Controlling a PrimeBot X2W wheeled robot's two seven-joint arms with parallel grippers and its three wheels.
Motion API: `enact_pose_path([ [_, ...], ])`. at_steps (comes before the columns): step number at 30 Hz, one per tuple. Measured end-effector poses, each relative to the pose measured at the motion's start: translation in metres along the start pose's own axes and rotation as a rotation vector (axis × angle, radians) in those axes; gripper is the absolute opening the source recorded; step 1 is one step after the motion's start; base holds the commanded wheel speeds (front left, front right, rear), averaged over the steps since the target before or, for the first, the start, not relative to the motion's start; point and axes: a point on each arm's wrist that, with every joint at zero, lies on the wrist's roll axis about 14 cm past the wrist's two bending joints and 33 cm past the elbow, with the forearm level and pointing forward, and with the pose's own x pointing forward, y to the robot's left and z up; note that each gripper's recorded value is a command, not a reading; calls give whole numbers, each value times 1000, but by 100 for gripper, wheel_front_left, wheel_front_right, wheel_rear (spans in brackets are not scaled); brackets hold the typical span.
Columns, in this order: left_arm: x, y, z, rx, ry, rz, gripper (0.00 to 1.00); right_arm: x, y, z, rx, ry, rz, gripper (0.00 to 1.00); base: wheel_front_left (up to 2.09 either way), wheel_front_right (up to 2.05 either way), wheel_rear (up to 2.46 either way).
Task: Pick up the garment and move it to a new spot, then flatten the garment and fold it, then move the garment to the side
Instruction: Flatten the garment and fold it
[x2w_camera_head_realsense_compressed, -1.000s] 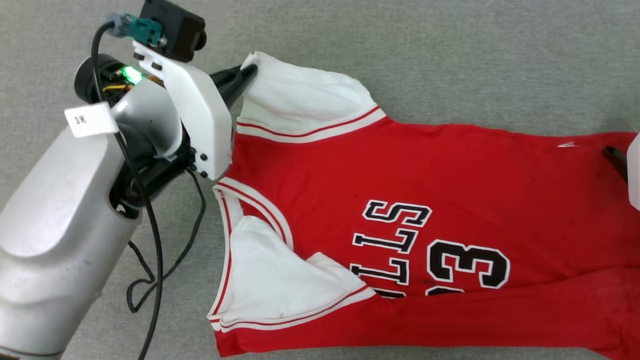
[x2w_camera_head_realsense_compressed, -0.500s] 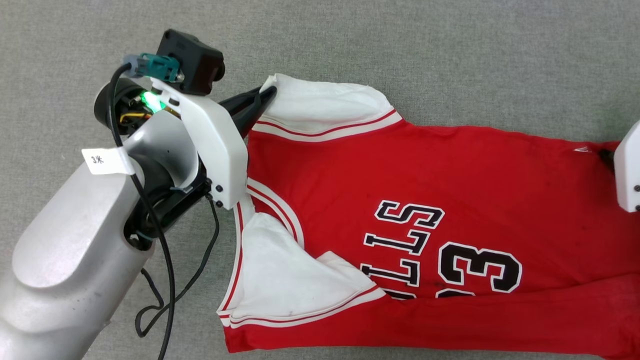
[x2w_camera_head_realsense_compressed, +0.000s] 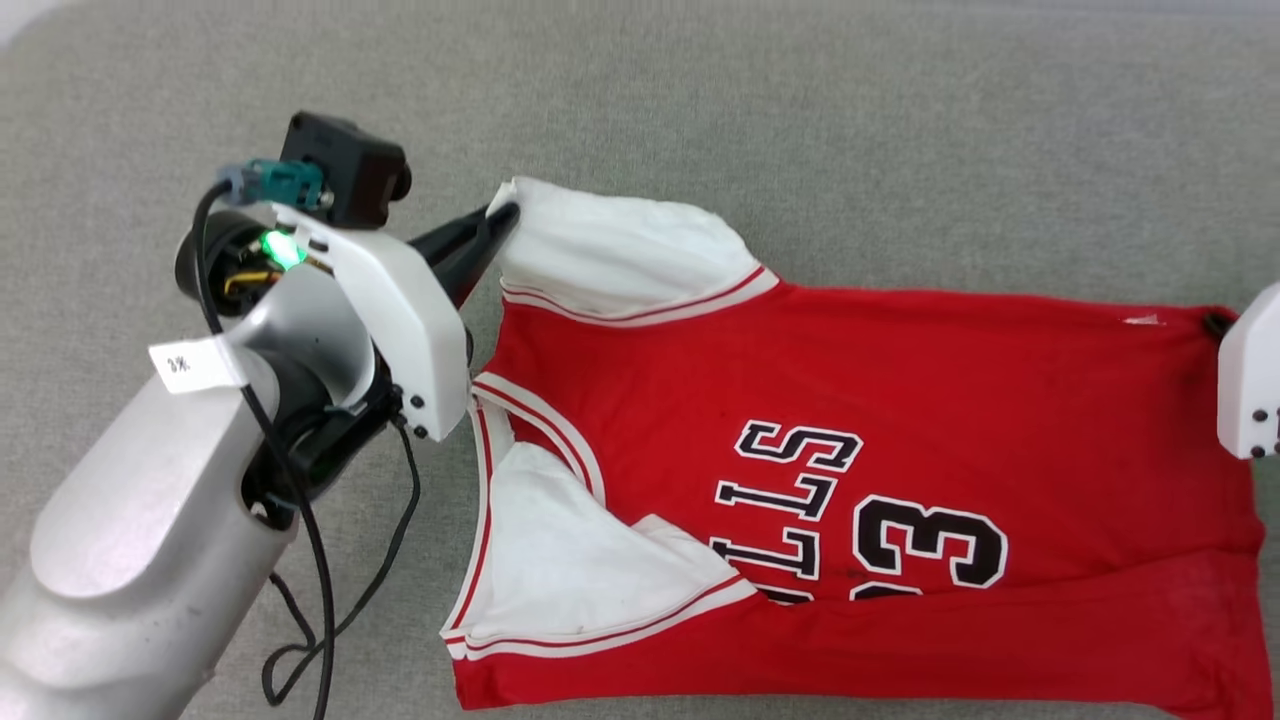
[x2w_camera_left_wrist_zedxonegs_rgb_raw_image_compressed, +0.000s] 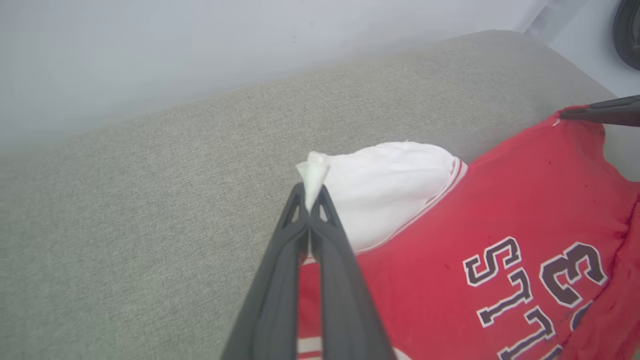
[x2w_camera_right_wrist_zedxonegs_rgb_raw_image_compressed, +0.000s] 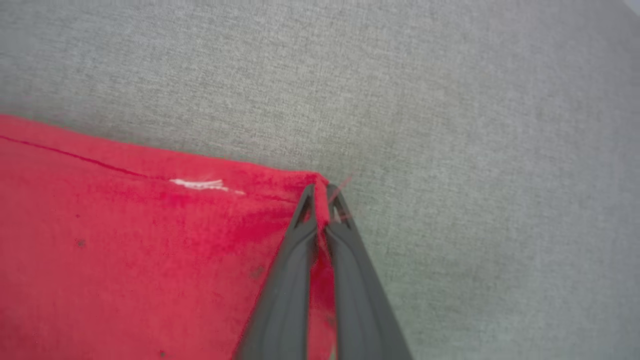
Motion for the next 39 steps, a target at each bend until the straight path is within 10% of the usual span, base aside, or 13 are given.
enact_pose_path([
  [18,-68,-24,-47,-70,50,25,0,-61,4,-31,146,-175,56,0,0,0,0],
  [39,-106,-52,-147,-148,309,12,0,-90,26,-88,17,-56,158,0,0,0,0],
])
